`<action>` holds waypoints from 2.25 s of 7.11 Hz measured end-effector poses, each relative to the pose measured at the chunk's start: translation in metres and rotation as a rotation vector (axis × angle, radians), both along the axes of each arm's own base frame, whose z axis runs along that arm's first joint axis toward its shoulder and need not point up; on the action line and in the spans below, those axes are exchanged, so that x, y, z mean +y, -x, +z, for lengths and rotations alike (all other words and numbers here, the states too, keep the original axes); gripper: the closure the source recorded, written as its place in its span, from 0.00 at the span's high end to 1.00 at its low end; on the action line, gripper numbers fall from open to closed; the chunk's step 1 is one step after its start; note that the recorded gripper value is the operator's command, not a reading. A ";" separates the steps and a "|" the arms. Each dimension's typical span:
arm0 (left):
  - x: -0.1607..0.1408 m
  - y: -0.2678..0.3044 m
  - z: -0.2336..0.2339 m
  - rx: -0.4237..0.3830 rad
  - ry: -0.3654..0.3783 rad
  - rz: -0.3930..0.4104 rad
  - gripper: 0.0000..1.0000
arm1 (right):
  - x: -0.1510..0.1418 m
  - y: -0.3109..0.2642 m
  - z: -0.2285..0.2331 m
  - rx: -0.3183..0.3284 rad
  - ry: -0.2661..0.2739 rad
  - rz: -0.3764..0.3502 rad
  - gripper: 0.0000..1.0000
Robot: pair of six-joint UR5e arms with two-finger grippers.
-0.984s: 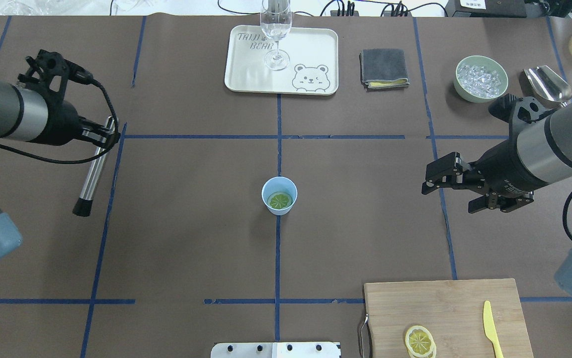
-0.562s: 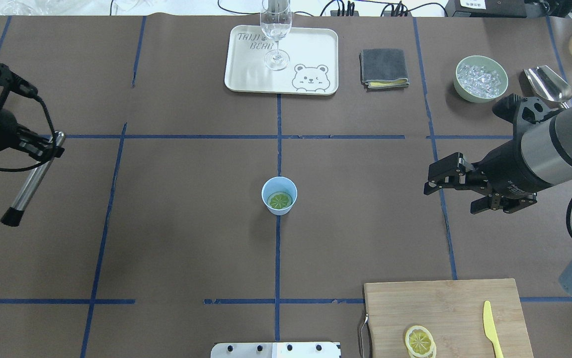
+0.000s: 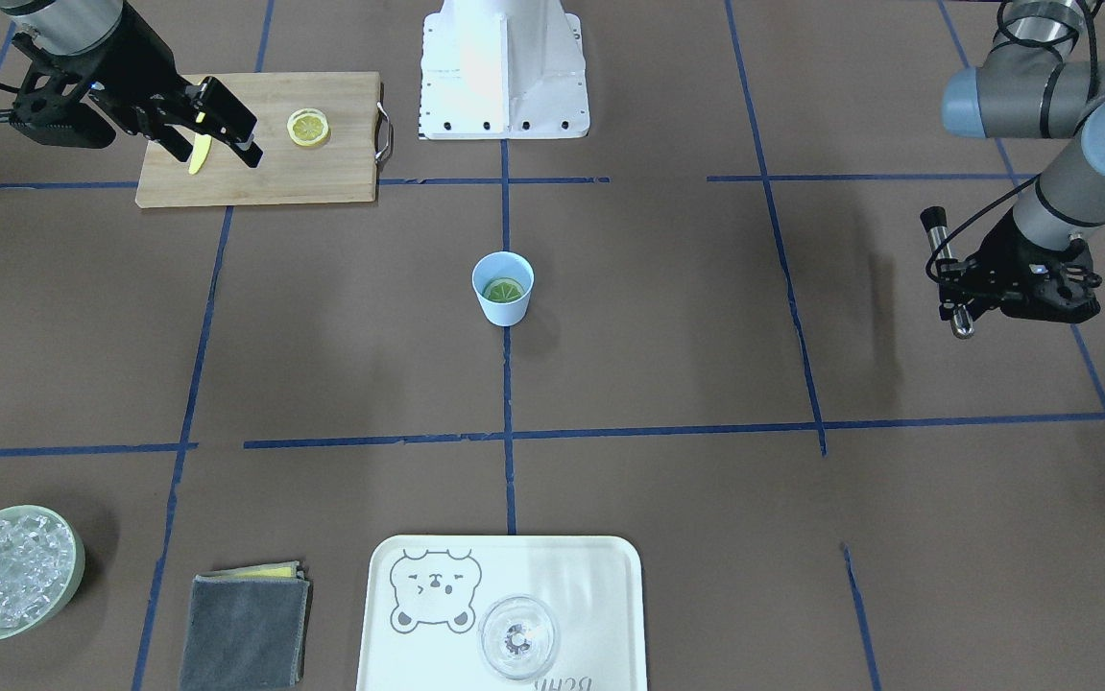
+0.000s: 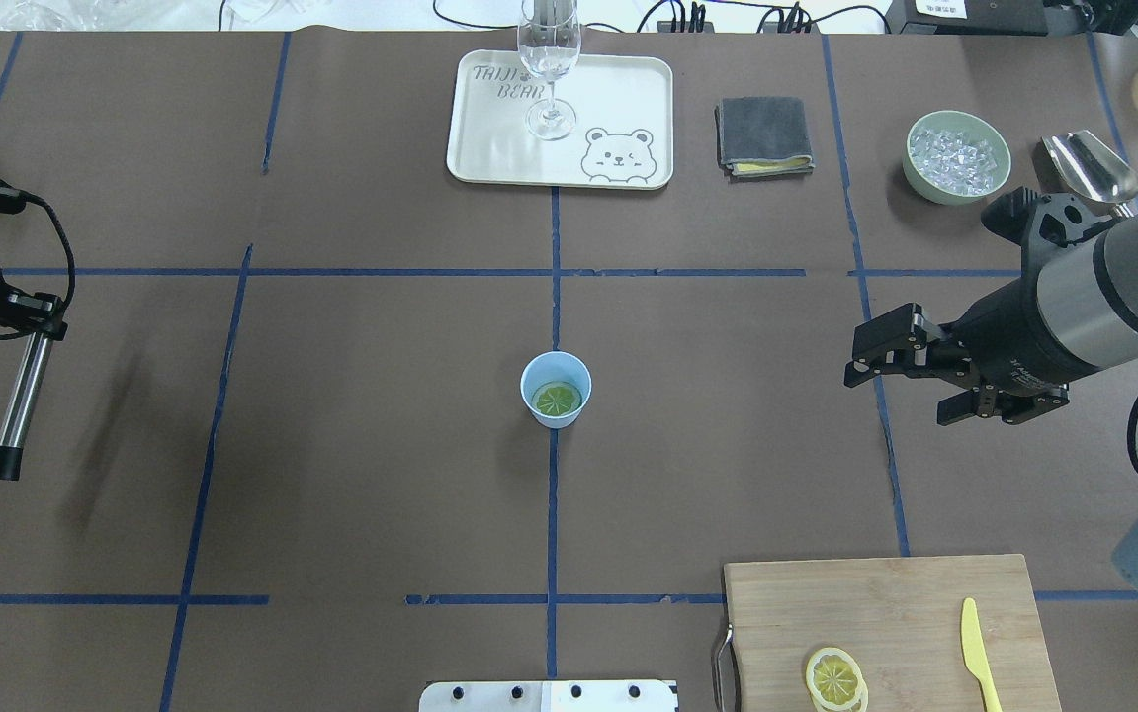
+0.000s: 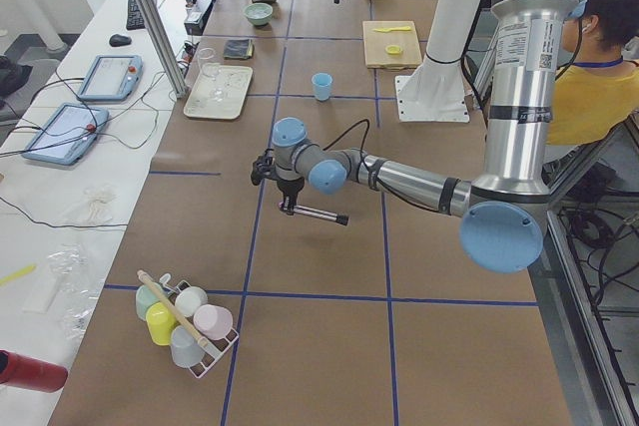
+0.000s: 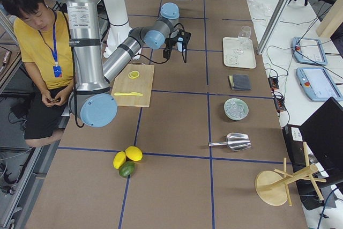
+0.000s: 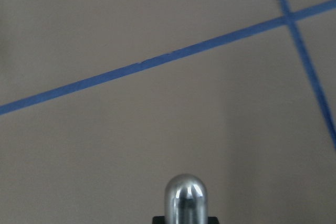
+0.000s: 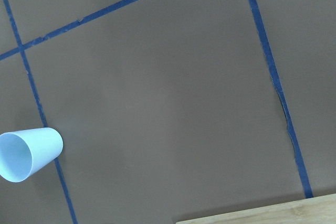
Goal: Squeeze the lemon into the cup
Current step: 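Lower the metal rod onto the table with the left gripper and release it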
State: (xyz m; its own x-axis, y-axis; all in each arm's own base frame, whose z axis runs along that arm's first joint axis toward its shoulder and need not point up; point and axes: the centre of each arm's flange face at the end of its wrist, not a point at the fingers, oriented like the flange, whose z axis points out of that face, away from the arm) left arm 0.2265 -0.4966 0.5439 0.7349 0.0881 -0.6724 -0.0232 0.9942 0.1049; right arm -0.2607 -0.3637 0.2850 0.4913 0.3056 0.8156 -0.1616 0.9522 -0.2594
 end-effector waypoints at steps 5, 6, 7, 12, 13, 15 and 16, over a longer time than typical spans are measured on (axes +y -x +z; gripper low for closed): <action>-0.012 -0.042 -0.001 -0.062 0.120 0.008 0.00 | 0.000 0.000 0.001 0.002 0.003 0.001 1.00; -0.008 -0.051 -0.001 -0.065 0.116 0.024 0.00 | 0.000 0.000 0.001 0.001 0.003 0.001 1.00; -0.005 -0.056 -0.001 -0.069 0.112 0.033 0.00 | 0.000 0.000 0.001 0.001 0.002 0.001 1.00; -0.004 -0.061 0.008 -0.080 0.124 0.038 0.00 | 0.001 0.000 0.000 -0.001 0.017 0.007 1.00; -0.004 -0.062 0.009 -0.081 0.125 0.039 0.00 | 0.001 0.000 0.000 -0.001 0.017 0.008 1.00; -0.003 -0.066 0.010 -0.084 0.121 0.052 0.27 | 0.001 0.000 -0.001 -0.002 0.017 0.009 1.00; -0.003 -0.068 0.010 -0.085 0.117 0.057 0.72 | 0.001 0.000 -0.001 -0.002 0.017 0.008 1.00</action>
State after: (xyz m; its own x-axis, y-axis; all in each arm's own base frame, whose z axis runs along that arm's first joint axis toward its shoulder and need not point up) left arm 0.2942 -0.4994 0.5540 0.7855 0.0558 -0.6164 -0.0839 0.9963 -0.0167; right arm -0.2607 -0.3630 0.2843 0.4872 0.3231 0.8113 -0.1689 0.9464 -0.2755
